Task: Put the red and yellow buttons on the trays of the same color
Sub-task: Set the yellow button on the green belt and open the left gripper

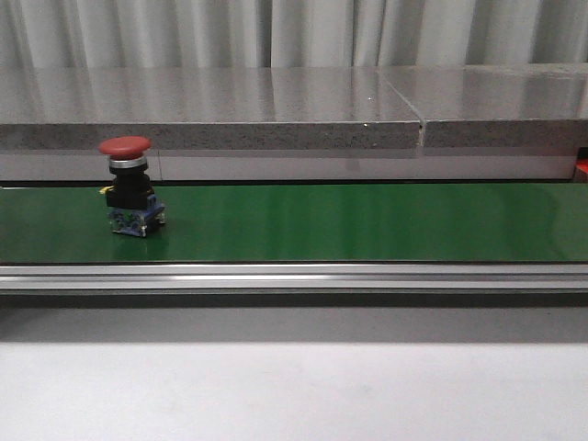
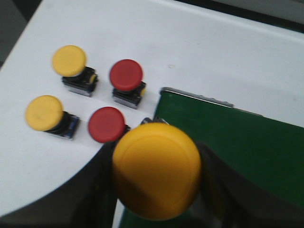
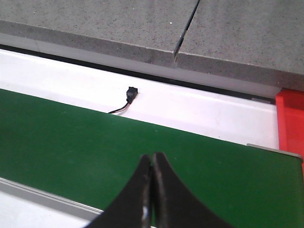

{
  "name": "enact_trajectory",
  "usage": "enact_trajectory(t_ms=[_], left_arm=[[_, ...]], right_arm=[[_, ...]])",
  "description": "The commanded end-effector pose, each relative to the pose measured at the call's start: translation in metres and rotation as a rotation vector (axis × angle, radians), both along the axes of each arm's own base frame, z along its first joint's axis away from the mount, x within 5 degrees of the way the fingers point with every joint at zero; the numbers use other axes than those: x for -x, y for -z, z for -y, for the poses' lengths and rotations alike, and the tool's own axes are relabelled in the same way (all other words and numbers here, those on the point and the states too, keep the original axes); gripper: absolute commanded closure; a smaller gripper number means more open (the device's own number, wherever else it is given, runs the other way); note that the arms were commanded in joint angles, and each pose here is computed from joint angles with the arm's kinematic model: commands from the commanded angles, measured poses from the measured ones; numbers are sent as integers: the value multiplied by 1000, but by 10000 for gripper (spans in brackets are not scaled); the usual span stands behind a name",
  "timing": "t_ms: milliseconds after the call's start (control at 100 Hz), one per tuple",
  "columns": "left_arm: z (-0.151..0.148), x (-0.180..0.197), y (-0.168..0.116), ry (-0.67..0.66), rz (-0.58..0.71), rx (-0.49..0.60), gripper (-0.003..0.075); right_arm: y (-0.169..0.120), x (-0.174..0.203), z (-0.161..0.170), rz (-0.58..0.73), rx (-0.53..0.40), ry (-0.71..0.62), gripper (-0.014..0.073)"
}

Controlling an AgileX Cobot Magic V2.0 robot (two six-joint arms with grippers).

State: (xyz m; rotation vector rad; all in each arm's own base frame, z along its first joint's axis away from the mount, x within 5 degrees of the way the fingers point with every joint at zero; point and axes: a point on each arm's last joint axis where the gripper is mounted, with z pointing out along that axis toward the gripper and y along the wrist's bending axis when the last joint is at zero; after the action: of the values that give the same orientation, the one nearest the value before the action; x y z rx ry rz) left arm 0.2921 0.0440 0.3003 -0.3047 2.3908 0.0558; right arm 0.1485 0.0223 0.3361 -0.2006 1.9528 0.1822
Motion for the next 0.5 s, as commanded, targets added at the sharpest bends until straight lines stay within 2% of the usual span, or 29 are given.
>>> enact_trajectory(t_ms=[0, 270, 490], left_arm=[[16, -7, -12, 61, 77, -5, 739], [33, -22, 14, 119, -21, 3, 739], [33, -23, 17, 139, -42, -15, 737]], right_arm=[[-14, -1, 2, 88, -11, 24, 661], [-14, -1, 2, 88, -11, 24, 661], [-14, -1, 2, 88, -11, 24, 661]])
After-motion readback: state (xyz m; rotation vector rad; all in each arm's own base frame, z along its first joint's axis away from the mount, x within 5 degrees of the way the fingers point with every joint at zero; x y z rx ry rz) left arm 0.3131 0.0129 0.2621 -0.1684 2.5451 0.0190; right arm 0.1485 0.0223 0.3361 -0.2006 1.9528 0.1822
